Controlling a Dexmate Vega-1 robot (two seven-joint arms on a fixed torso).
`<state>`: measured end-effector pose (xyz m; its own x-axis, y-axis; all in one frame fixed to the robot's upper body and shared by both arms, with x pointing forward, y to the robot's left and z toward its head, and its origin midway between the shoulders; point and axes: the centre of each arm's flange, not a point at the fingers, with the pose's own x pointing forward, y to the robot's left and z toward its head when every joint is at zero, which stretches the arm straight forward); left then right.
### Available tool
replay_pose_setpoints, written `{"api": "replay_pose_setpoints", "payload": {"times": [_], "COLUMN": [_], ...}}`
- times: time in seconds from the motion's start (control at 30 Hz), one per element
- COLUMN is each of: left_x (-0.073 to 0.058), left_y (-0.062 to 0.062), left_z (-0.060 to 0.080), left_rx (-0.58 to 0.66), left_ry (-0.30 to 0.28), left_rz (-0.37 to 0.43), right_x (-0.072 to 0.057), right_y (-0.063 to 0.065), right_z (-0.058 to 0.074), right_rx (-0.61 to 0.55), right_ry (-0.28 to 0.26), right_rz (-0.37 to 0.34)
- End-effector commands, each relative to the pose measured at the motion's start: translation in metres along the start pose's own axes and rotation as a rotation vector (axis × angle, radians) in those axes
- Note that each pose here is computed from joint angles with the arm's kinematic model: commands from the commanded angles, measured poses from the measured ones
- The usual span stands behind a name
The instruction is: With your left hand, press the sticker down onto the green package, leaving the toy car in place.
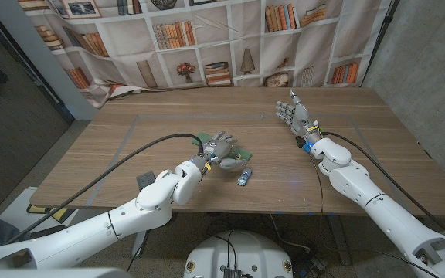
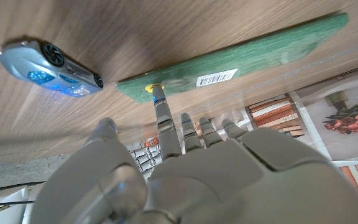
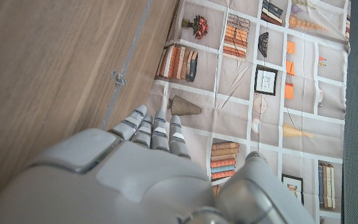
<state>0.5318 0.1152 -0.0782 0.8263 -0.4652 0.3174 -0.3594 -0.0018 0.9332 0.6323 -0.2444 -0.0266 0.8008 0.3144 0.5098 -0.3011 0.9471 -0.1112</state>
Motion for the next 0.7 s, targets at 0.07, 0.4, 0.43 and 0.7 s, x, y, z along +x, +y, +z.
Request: {"api": "replay_pose_setpoints", "payload": {"times": [0.07,0.4,0.43,0.7], "left_x": [0.0066,0.0083,0.0085,0.0105], "left_y": [-0.003,-0.0083,-0.0087,-0.011], "left_z": [0.0031,0.0029,0.0028,0.0039], "left_rx": [0.011,0.027,0.026,0.027], "left_ry": [-0.008,0.017,0.018,0.019], "left_rz": [-0.016,-0.021,-0.021,-0.028], "right_x": [-0.001,0.0016,0.0022,0.0046], "right_y": [-0.004,-0.0043,-0.0044,-0.0041], "right_z": [-0.0026,-0.0045,-0.0045,-0.003], "right_rx": [0.004,0.007,0.009,0.005], "right_ry": [0.002,0.012,0.013,0.013], "right_rz": [-0.008,-0.002,-0.002,0.005]}}
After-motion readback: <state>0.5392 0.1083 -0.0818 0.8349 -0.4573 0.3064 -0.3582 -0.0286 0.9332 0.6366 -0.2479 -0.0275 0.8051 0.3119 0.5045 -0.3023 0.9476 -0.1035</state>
